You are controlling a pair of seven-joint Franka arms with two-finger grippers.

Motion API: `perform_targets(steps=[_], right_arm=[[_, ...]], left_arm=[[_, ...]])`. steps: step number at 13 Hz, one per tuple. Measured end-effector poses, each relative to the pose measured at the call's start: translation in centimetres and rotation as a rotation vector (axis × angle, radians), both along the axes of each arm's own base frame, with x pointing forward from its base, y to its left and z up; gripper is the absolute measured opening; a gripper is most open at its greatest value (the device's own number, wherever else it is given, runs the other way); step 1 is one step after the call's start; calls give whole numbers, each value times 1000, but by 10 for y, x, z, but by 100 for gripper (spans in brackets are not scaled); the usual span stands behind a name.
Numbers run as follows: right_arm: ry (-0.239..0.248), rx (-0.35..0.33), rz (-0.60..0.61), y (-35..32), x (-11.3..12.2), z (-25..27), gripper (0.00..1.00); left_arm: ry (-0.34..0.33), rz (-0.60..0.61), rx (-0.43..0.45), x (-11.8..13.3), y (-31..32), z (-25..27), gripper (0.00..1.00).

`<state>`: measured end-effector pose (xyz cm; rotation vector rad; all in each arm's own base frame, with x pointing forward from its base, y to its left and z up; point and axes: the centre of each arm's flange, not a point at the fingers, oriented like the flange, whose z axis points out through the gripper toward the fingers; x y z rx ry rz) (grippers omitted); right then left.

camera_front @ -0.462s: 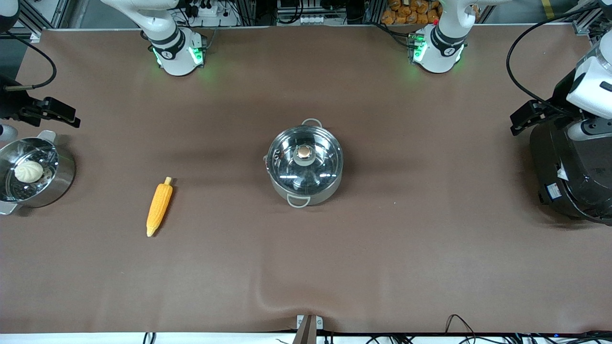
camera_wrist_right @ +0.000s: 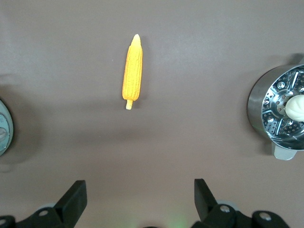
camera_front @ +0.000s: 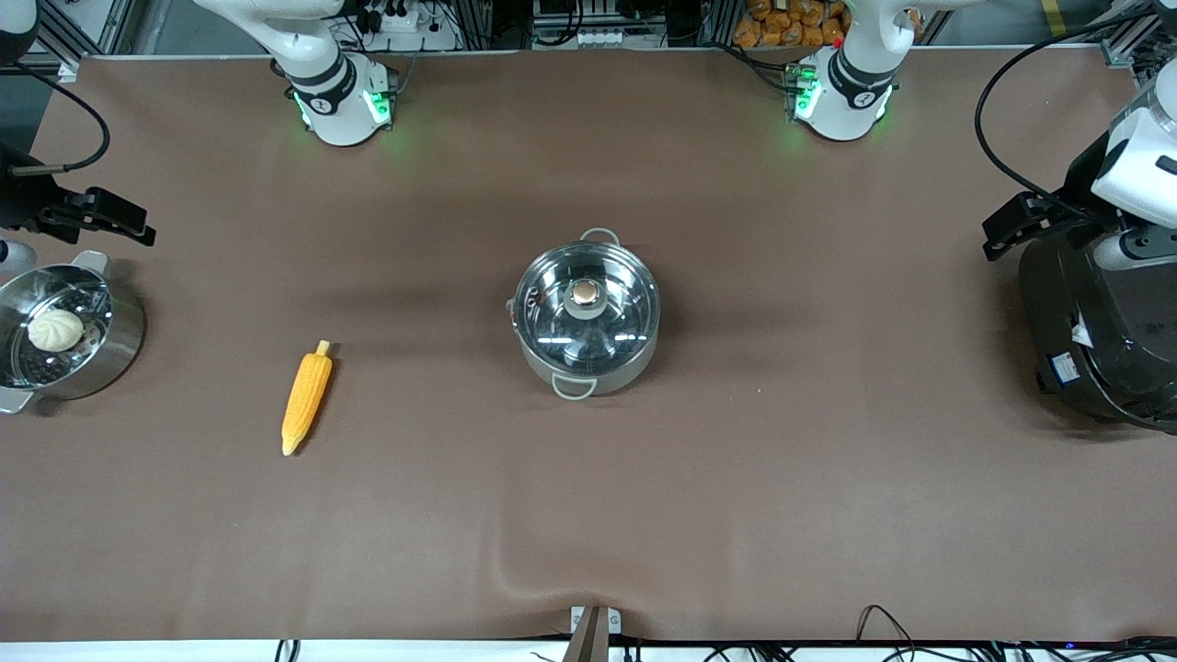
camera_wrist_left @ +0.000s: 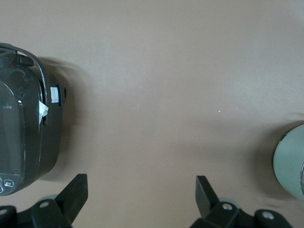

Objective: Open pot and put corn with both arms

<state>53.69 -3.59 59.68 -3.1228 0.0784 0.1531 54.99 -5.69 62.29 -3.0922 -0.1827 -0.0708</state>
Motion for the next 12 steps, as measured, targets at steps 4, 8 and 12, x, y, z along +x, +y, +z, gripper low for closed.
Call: perform_targets(steps=[4,8,12], right_arm=[[1,0,1,0,0,-1,100],[2,0,2,1,0,-1,100],[2,0,3,2,0,-2,100]], left_arm=[[44,-54,-12,9,-47,-25,100],[66,41,-48,10,-211,-63,100],[24,231,-132,-9,-367,-129,100]])
